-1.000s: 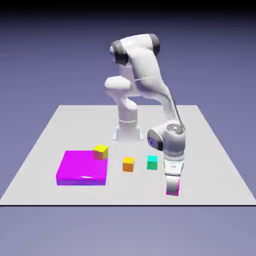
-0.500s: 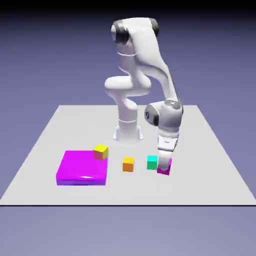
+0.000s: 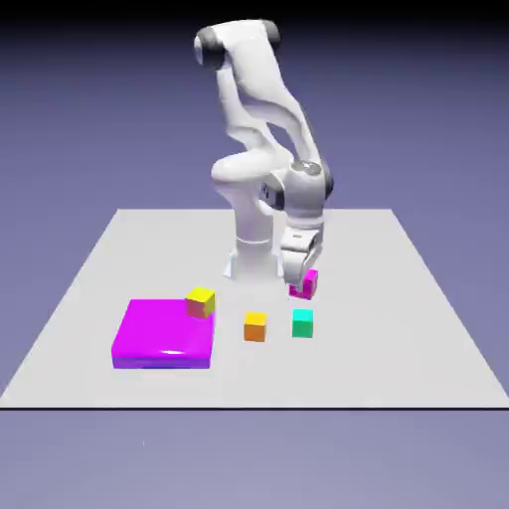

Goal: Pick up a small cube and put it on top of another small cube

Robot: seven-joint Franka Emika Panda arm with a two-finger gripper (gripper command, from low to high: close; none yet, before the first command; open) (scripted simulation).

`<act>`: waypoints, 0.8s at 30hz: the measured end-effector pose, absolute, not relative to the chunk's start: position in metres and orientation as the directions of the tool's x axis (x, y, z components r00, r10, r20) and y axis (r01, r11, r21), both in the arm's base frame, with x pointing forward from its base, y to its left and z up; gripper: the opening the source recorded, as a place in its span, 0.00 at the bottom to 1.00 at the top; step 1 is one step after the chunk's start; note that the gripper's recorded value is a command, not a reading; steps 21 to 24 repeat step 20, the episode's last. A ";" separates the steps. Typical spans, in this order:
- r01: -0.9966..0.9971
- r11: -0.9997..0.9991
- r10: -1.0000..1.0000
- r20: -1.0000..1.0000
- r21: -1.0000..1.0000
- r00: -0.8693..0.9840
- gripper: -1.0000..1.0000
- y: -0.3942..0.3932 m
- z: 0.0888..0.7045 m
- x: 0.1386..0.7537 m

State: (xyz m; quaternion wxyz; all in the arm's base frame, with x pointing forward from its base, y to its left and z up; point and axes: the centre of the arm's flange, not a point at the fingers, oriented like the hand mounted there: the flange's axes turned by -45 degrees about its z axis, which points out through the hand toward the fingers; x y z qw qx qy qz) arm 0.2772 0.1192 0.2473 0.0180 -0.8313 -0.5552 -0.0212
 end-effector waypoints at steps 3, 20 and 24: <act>0.925 -0.381 0.922 0.063 -0.016 0.381 0.00 0.122 0.226 0.279; 0.924 -0.383 0.922 0.055 -0.005 0.383 1.00 0.119 0.248 0.277; 0.924 -0.383 0.922 0.055 -0.005 0.383 1.00 0.119 0.248 0.277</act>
